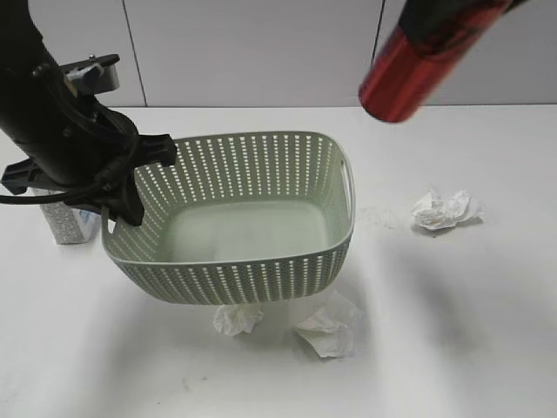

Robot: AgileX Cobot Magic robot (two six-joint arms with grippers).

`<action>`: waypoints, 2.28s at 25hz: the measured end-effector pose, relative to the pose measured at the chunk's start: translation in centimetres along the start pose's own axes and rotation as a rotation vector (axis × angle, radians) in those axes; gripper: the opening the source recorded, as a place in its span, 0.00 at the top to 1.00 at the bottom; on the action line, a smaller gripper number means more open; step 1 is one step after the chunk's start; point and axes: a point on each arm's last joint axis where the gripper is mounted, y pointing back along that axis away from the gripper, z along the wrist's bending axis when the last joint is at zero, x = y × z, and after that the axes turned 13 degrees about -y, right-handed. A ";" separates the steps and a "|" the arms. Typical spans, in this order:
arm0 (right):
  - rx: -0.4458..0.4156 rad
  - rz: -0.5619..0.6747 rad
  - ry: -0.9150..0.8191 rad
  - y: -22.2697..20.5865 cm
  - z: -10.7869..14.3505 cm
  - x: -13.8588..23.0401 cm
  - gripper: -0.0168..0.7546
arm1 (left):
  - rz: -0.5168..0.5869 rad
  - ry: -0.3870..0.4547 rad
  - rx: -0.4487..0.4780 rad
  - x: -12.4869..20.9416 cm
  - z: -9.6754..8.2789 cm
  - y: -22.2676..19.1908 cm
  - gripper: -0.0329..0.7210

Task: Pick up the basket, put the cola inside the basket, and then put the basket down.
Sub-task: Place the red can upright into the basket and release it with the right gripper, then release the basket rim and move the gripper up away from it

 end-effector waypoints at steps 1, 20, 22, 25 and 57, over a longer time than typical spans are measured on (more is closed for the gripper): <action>-0.037 -0.009 0.006 0.4 0.6 -0.2 0.28 | -0.008 -0.004 0.001 0.0 -0.1 0.0 0.96; 0.066 0.374 0.276 -16.9 8.0 3.6 0.28 | 0.031 -0.046 -0.037 0.0 -0.9 -2.4 0.96; 0.075 0.396 0.275 -18.0 7.9 3.9 0.28 | 0.031 -0.046 -0.037 0.0 -0.9 -2.4 0.96; 0.082 0.414 0.276 -18.9 7.9 4.2 0.28 | 0.035 -0.053 -0.046 0.0 -0.8 -2.4 0.96; 0.186 0.130 -0.191 -13.2 -9.9 -6.5 0.19 | 0.117 -0.047 -0.052 0.7 -0.7 -2.7 0.96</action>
